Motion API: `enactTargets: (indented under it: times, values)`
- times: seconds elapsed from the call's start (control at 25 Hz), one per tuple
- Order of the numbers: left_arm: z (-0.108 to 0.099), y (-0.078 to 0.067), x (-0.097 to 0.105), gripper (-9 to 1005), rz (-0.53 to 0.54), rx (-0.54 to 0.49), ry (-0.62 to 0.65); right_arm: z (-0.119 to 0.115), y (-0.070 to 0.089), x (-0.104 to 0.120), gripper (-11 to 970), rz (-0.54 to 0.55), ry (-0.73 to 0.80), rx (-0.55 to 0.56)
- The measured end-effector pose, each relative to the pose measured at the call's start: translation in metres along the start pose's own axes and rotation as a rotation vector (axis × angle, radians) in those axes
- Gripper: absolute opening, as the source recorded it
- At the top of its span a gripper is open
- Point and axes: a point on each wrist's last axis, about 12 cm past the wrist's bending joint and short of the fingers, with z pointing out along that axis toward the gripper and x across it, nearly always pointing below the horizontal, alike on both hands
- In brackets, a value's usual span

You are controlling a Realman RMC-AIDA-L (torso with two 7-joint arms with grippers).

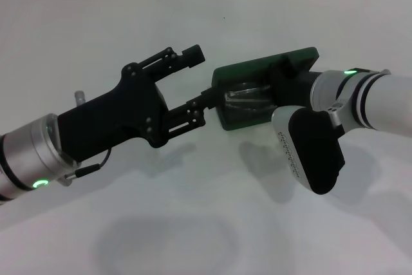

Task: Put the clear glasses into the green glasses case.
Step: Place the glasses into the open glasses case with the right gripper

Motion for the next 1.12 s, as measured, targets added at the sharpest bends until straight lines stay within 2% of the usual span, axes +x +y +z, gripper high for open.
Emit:
enactTargets:
  times: [0.68, 0.96, 1.12]
  values:
    - [0.006, 0.004, -0.002, 712, 0.011, 0.010, 0.001, 0.005, 0.006, 0.004, 123, -0.012, 0.012, 0.062]
    - [0.007, 0.005, -0.001, 712, 0.010, 0.007, 0.014, 0.003, 0.004, -0.002, 340, 0.028, -0.012, 0.081]
    - [0.007, 0.005, -0.001, 712, 0.010, 0.008, 0.016, 0.000, 0.002, -0.007, 468, 0.064, -0.038, 0.045]
